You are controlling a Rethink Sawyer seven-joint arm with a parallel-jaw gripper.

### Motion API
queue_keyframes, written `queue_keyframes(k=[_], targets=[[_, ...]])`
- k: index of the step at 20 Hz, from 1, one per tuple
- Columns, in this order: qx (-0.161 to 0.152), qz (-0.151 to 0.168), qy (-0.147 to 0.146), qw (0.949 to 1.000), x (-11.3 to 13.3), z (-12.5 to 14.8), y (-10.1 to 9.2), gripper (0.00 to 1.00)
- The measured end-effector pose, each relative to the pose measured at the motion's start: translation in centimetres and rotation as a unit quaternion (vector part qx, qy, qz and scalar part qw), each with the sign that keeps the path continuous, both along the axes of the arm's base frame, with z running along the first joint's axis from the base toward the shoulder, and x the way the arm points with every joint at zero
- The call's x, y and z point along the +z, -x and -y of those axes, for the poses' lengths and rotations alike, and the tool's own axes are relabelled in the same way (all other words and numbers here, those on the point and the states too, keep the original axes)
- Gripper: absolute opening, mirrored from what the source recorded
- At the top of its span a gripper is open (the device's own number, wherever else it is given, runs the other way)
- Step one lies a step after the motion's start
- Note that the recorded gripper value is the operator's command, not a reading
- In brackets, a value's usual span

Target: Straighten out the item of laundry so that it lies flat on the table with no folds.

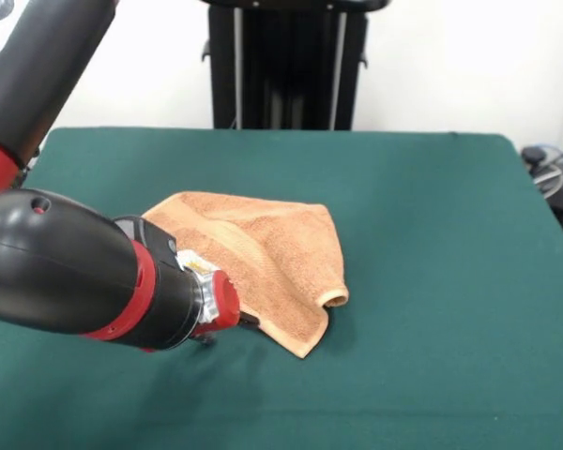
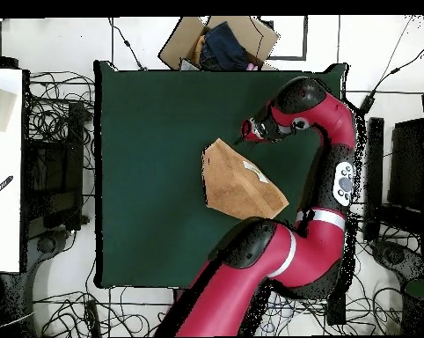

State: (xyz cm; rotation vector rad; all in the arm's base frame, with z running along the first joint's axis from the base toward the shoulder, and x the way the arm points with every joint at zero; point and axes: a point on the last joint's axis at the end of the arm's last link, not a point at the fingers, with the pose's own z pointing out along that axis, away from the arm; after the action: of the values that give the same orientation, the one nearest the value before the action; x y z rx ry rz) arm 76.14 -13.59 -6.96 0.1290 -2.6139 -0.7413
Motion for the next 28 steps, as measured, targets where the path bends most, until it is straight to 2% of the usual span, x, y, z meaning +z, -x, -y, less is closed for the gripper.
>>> queue_keyframes(k=[13, 28], targets=[[-0.002, 0.003, -0.009, 1.0000, 0.0, -0.5, 0.5, 1.00], [-0.025, -0.019, -0.050, 0.9982, -0.6, 0.6, 2.3, 1.00]])
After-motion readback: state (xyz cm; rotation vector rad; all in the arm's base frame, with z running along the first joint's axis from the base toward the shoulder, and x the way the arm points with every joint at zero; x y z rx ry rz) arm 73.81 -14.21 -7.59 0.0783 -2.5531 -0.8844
